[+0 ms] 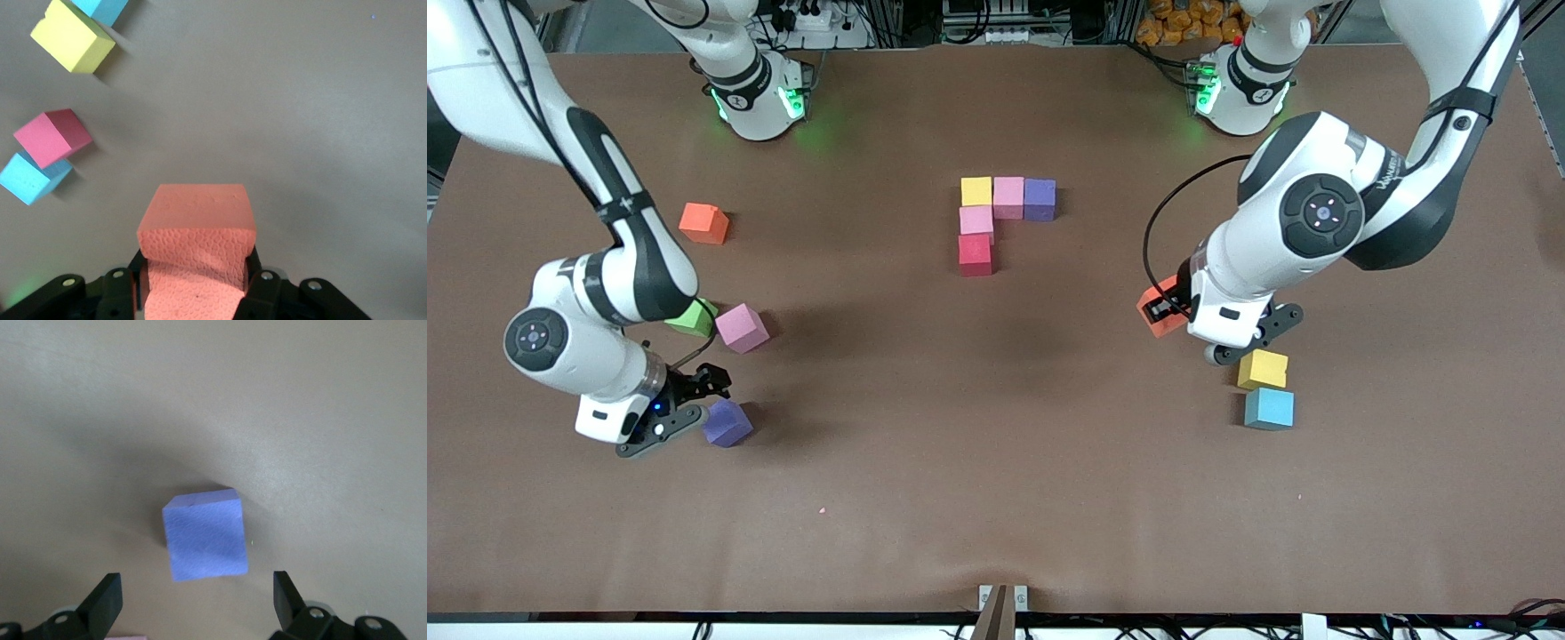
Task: Arrange 11 blocks into digit 3
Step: 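Grasp the purple cube with the right gripper while the left gripper carries orange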
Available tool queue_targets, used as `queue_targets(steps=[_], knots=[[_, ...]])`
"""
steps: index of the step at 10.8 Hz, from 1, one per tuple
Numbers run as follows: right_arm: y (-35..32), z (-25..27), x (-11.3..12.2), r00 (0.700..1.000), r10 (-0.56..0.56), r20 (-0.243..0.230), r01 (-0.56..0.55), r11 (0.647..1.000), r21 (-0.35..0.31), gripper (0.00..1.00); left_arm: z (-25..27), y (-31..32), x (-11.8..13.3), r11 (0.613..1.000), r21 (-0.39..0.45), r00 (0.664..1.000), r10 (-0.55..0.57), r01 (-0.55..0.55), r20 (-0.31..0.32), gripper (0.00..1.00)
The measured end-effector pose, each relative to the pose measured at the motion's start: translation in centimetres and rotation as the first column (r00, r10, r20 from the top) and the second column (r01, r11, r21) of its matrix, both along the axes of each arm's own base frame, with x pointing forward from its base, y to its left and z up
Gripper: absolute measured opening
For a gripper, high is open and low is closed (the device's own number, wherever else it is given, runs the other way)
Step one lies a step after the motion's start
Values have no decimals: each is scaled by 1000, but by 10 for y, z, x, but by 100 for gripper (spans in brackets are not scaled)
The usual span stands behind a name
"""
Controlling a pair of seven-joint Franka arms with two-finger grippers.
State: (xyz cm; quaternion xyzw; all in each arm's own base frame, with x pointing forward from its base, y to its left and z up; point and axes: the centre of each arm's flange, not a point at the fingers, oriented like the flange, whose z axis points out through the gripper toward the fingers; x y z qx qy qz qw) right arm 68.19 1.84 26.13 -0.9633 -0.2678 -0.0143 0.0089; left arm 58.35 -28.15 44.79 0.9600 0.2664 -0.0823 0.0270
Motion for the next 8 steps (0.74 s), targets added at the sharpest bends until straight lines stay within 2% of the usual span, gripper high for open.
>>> queue_targets(steps=[2,5,8], knots=[[7,-26,3,999,44,-7,-44,999,18,100,2,-6,-1,998,-21,999,53,-53,-9,55],[9,-49,2,991,130,-18,-130,991,1,100,4,-6,0,996,-26,997,80,-80,-6,55],[-2,-59,4,991,134,-2,-134,991,-8,100,7,-10,-1,993,-27,994,113,-114,-6,55]])
